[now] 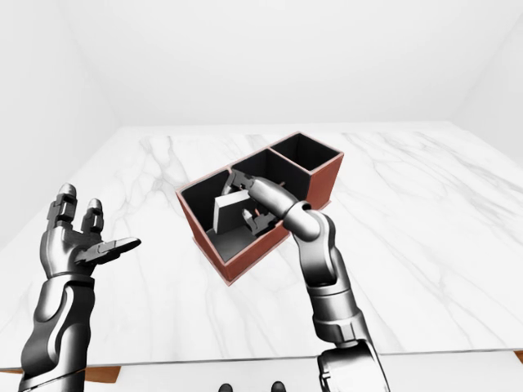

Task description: Pick up the book and place it in the left compartment of the caddy.

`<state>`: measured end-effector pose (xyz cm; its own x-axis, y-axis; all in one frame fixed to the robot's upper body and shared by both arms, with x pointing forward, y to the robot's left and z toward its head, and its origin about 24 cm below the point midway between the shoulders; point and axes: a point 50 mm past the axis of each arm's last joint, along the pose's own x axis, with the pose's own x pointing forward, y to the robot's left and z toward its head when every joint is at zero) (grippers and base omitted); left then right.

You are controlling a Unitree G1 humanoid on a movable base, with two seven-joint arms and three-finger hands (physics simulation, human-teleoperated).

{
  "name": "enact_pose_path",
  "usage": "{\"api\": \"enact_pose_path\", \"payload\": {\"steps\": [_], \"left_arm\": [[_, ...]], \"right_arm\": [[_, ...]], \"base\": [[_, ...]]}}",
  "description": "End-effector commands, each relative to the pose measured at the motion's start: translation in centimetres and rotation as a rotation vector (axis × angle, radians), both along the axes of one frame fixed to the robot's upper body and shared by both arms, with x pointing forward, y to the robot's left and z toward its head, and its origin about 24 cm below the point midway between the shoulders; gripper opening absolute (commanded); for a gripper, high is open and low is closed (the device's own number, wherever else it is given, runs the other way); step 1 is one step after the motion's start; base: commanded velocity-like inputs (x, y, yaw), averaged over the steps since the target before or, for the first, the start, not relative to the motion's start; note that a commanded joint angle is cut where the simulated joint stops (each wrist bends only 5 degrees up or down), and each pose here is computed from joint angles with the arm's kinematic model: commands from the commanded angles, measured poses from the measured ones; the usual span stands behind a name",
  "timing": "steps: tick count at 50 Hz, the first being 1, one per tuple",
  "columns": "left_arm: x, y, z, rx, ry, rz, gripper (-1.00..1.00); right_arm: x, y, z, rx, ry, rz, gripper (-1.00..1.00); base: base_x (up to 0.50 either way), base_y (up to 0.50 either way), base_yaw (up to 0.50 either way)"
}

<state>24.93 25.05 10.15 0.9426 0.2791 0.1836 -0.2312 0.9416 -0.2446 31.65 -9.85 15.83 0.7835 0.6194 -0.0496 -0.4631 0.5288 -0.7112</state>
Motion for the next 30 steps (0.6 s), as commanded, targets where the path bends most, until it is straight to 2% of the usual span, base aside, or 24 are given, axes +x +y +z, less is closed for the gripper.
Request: {"api": "enact_pose_path", "payload": {"steps": [1,30], "left_arm": [[0.1,0.0,-0.1,-0.001,0.005,-0.002,1.0],[0.1,0.0,0.0,0.0,0.002,0.0,1.0]], "right_arm": [[0.6,0.2,0.1,0.047,0.024,0.016,-1.0],[1.8,0.4,-2.4,0.094,0.132,-0.028,-1.0]], "base": [[0.0,0.0,0.0],[0.0,0.0,0.0]]}}
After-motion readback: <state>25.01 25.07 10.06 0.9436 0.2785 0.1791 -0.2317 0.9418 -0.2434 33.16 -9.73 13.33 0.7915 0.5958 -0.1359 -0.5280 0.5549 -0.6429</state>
